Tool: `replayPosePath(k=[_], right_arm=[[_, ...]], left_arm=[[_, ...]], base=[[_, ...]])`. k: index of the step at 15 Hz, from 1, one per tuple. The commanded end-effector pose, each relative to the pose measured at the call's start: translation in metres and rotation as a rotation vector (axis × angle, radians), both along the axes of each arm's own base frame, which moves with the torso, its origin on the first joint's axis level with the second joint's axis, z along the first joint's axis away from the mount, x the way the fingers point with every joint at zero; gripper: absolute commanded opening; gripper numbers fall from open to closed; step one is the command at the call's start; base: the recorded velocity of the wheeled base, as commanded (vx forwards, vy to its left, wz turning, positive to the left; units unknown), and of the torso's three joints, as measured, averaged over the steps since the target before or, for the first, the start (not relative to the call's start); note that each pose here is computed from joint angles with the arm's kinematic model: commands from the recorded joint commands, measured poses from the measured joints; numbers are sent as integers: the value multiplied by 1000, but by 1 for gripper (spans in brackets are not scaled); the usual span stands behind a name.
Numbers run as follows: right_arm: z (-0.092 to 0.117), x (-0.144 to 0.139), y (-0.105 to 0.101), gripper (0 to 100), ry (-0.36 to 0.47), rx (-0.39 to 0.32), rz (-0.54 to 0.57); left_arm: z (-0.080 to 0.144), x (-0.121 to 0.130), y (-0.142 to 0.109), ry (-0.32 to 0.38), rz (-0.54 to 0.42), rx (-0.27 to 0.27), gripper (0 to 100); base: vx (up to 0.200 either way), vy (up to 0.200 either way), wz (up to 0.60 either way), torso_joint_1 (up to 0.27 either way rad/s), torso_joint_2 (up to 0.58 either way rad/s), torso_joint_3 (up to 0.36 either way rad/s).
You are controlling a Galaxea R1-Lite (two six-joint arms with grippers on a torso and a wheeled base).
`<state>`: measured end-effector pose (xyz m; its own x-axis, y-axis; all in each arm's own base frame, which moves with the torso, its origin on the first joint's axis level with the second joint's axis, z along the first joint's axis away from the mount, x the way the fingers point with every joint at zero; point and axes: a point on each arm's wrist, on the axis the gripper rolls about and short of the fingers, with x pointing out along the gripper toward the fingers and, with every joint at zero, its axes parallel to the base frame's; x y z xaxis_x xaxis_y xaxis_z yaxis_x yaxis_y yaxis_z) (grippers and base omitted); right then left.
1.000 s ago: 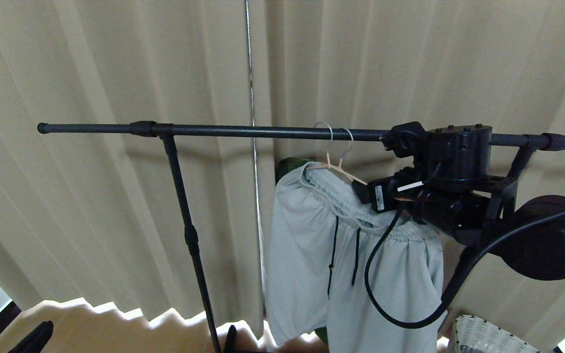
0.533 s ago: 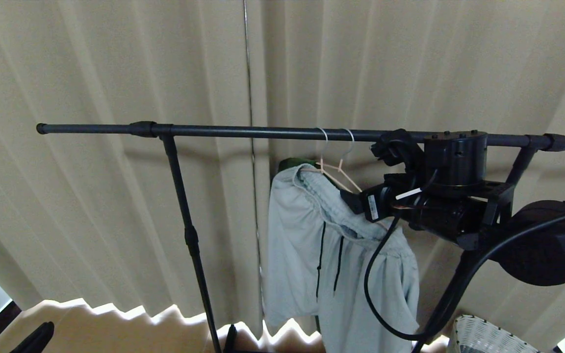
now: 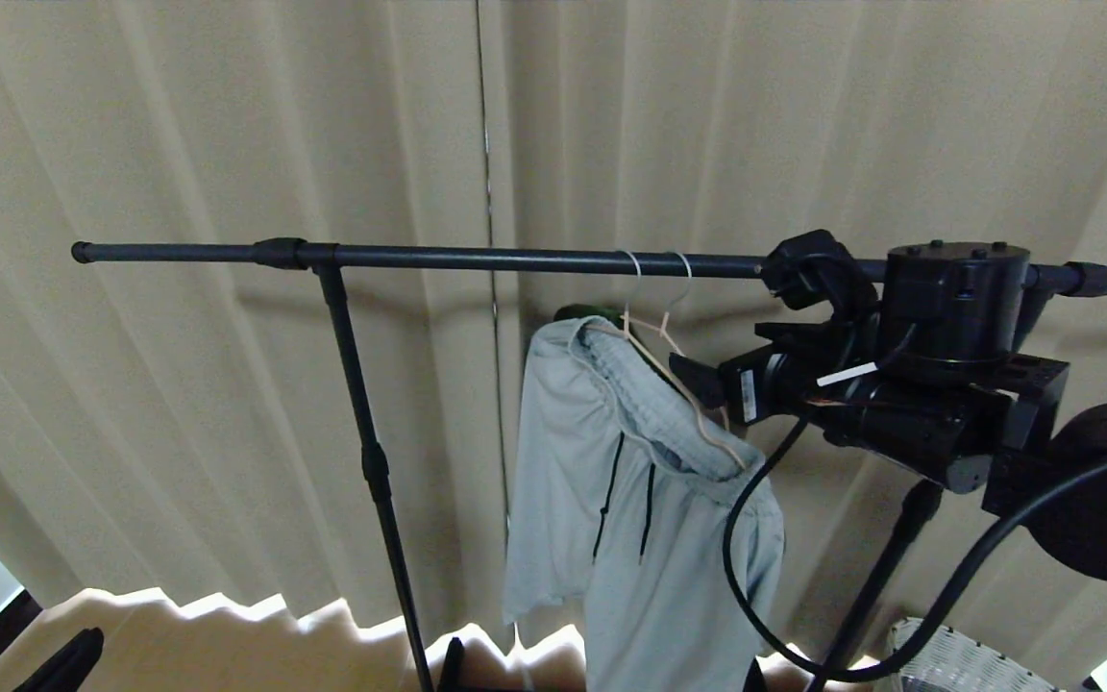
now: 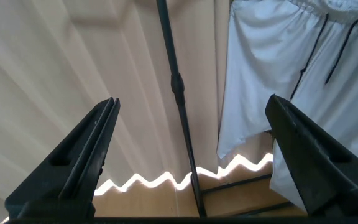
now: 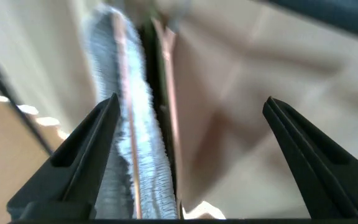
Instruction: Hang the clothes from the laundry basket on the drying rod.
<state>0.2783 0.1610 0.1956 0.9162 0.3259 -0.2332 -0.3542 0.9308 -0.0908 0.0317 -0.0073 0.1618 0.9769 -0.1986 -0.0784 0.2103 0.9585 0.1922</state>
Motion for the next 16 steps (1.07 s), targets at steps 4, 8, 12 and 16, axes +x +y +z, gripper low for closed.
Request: replayPosePath(k=[4,8,12,16], right_arm=[[1,-32,-50,100,-54,34,-78],[-17,-67,-92,100,-37,48,-129],[-31,-101,-119,100,-10,43,-201],[-37,-136,-142,100,-33,40,-299]], left_arm=[[0,0,0,-2,0,-1,100],[0,0,0,-3,0,-3,100],[6,-5,2,-43,21,-39,100],[1,-17,8,-65,167,-44,100]], base=[[0,0,0,0,0,0],[0,0,0,0,0,0],[0,0,0,0,0,0],[0,0,0,0,0,0]])
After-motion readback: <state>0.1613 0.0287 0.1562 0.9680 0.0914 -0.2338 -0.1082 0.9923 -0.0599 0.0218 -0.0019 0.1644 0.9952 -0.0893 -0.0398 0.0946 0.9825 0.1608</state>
